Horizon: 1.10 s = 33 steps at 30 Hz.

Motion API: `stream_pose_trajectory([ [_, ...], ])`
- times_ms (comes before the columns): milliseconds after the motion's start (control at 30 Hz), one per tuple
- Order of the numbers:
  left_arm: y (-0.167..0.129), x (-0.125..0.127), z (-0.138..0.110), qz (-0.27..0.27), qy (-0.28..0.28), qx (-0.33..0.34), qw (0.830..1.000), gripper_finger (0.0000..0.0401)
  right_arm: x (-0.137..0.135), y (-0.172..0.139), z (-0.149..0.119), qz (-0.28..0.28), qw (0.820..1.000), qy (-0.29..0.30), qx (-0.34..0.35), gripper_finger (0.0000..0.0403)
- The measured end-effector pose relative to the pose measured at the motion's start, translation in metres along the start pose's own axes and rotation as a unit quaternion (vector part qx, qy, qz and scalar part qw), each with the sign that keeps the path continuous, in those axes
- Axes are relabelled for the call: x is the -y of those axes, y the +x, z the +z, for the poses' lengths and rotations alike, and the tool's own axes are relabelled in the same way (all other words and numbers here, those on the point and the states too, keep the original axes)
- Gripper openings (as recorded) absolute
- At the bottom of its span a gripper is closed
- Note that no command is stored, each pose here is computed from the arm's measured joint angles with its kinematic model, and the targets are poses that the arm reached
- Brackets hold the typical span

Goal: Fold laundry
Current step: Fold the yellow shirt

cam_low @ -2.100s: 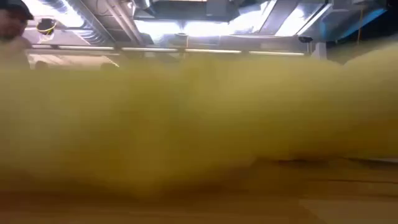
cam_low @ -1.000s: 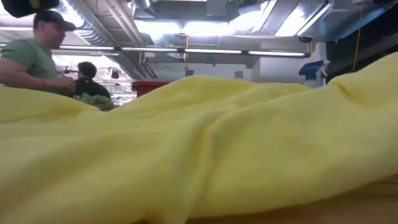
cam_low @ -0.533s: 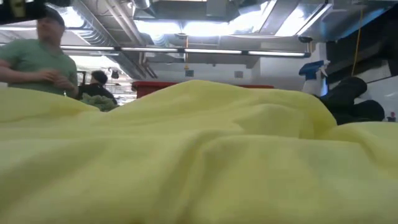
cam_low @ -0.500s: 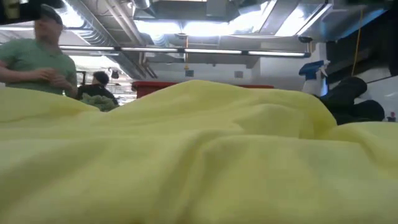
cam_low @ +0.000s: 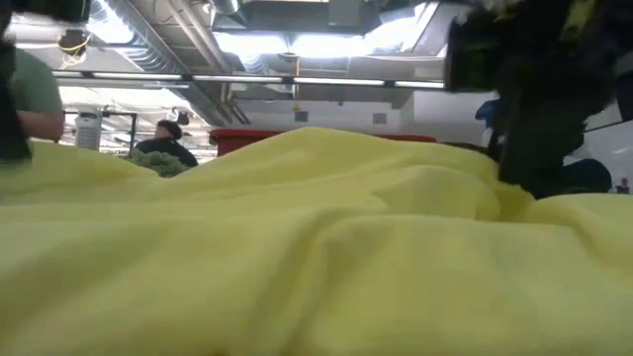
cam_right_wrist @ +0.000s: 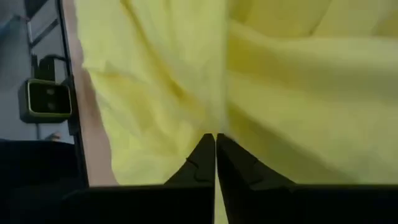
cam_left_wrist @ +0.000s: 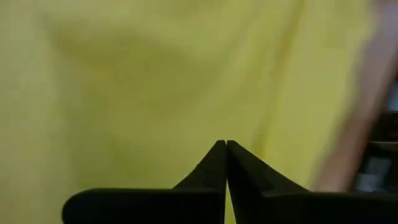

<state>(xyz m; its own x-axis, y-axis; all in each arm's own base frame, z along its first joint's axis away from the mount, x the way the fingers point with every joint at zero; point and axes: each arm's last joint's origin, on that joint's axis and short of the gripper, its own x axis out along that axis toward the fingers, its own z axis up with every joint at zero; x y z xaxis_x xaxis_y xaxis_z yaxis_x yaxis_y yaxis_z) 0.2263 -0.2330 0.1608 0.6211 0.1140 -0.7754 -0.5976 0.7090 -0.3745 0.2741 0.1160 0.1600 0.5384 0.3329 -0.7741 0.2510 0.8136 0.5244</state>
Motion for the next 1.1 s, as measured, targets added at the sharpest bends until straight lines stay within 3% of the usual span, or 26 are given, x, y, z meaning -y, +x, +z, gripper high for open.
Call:
stream_pose_trajectory([
  [133,0.008,-0.005,-0.005,0.024,-0.022,0.004,0.999,0.0,0.018,0.004,0.021,-0.017,0.999,0.024,0.039,0.0003],
  [367,0.007,-0.006,-0.008,0.031,-0.036,0.004,0.999,0.0,0.062,-0.018,0.075,-0.061,0.985,0.08,0.144,0.0],
  [567,0.005,-0.013,-0.008,0.06,-0.041,0.009,0.997,0.0,0.094,-0.035,0.095,-0.095,0.968,0.146,0.182,0.0],
  [733,0.003,-0.015,-0.01,0.062,-0.065,0.037,0.995,0.0,0.066,-0.044,0.088,-0.061,0.976,0.097,0.188,0.0],
  [1100,-0.004,-0.012,-0.015,0.046,-0.071,0.057,0.995,0.0,0.025,-0.03,0.05,-0.053,0.99,0.033,0.128,0.0],
])
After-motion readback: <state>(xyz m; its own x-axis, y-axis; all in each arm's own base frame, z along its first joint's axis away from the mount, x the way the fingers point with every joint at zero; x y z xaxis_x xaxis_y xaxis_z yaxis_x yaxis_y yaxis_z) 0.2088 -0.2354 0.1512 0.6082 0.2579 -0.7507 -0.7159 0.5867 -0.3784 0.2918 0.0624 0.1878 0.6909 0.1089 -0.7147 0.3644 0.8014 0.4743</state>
